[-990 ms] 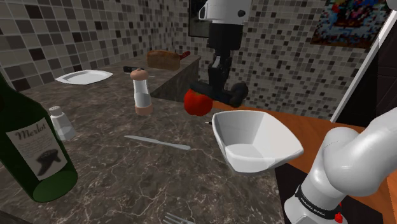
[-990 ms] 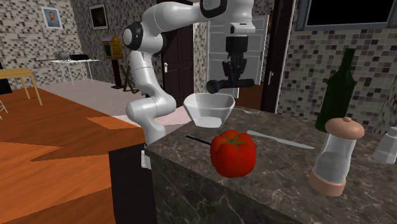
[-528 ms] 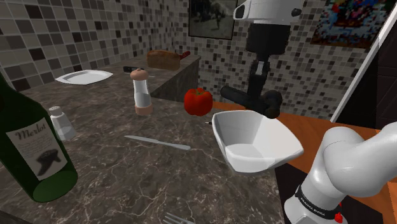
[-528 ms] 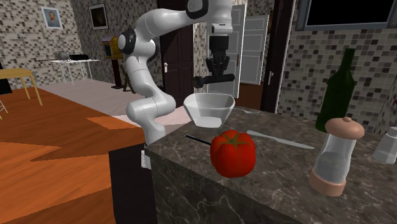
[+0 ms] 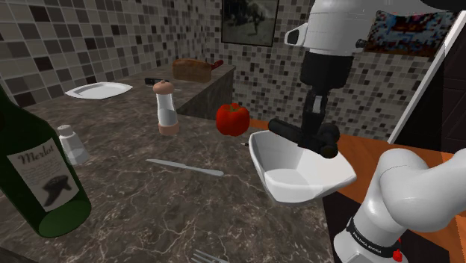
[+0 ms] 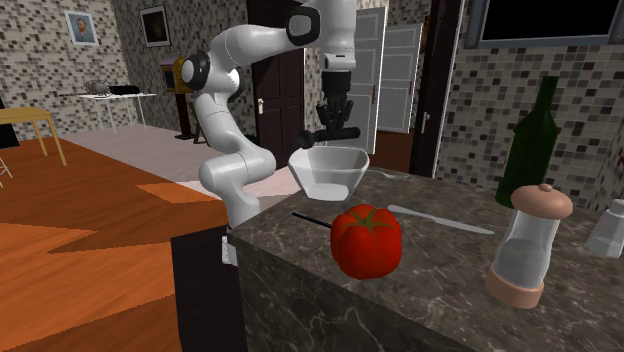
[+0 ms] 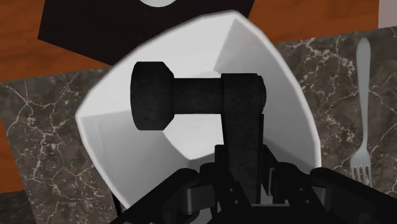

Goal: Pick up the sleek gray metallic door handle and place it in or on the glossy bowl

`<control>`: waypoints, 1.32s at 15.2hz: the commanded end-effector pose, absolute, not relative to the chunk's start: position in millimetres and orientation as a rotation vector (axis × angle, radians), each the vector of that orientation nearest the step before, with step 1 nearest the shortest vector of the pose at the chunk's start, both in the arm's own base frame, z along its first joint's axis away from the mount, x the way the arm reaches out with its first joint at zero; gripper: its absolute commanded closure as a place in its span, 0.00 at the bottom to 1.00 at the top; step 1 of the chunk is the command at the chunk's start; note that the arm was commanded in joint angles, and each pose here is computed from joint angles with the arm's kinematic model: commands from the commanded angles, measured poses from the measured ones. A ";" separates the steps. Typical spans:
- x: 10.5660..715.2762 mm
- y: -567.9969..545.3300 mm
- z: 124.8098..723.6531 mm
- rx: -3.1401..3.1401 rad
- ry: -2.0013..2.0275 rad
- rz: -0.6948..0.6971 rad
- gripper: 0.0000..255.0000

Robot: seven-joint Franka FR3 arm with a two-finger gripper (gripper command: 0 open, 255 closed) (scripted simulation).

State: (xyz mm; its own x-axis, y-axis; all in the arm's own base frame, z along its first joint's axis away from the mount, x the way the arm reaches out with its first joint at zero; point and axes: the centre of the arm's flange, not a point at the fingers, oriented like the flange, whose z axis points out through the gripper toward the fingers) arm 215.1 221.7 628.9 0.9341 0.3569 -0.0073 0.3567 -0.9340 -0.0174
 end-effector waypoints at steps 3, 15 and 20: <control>215.2 221.8 607.4 -3.074 -0.567 0.016 1.00; 215.2 221.8 592.1 -3.074 -0.567 0.016 0.00; 215.4 221.6 605.3 -3.074 -0.567 0.016 0.00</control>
State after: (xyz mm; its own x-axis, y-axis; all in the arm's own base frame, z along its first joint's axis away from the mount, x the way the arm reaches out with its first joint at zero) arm 214.8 220.9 597.8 0.9341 0.3568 -0.0068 0.3567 -0.9341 -0.0173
